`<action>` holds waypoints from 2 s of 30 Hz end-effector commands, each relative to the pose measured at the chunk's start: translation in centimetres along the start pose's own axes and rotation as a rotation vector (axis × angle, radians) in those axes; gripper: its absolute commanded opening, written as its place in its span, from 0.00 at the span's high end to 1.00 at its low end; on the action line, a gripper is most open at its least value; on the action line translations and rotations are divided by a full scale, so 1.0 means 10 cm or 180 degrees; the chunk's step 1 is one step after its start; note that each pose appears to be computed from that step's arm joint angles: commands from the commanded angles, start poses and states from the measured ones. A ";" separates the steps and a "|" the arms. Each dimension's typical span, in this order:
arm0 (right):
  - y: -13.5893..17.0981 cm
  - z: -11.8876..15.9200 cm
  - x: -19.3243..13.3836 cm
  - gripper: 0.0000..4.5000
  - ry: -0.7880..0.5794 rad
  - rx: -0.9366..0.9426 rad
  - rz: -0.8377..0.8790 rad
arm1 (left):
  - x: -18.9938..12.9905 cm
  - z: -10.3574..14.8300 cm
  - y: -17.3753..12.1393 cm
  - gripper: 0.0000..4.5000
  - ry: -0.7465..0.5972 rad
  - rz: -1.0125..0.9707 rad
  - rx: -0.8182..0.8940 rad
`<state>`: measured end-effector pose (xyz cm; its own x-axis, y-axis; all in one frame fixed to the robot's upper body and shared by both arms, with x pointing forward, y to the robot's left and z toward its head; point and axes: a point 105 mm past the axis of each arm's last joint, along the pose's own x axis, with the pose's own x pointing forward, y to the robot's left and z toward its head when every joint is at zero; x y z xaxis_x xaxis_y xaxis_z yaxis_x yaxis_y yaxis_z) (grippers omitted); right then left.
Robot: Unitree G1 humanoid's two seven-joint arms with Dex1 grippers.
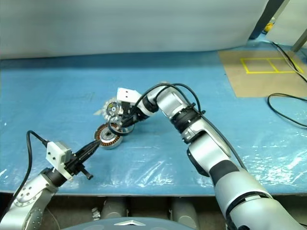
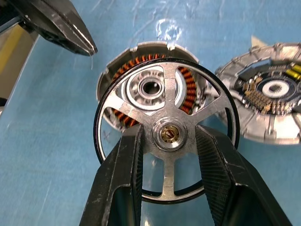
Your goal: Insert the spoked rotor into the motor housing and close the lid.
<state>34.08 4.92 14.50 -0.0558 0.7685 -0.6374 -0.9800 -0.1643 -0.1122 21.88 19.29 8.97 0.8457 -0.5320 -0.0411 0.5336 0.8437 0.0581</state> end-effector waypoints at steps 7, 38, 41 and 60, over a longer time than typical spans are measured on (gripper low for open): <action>0.00 0.38 0.12 0.62 -0.0257 -0.0286 0.0003 | -0.12 0.05 0.07 1.00 -0.0065 0.0105 0.0086; 0.11 0.23 0.32 0.62 -0.0156 -0.0217 0.0065 | -0.11 0.04 0.12 1.00 -0.0065 0.0126 0.0127; 0.10 0.22 0.32 0.62 -0.0149 -0.0216 0.0057 | -0.11 0.05 0.13 1.00 -0.0073 0.0127 0.0133; 0.01 0.58 0.06 0.29 -0.0948 0.0006 0.0020 | -0.20 0.15 0.21 1.00 -0.0050 0.0242 0.0213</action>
<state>33.37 8.09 17.12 -0.1012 0.8875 -0.4495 -0.9853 -0.1520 -0.0783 21.39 22.05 9.39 0.8858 -0.4613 -0.0506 0.4640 0.8807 0.0955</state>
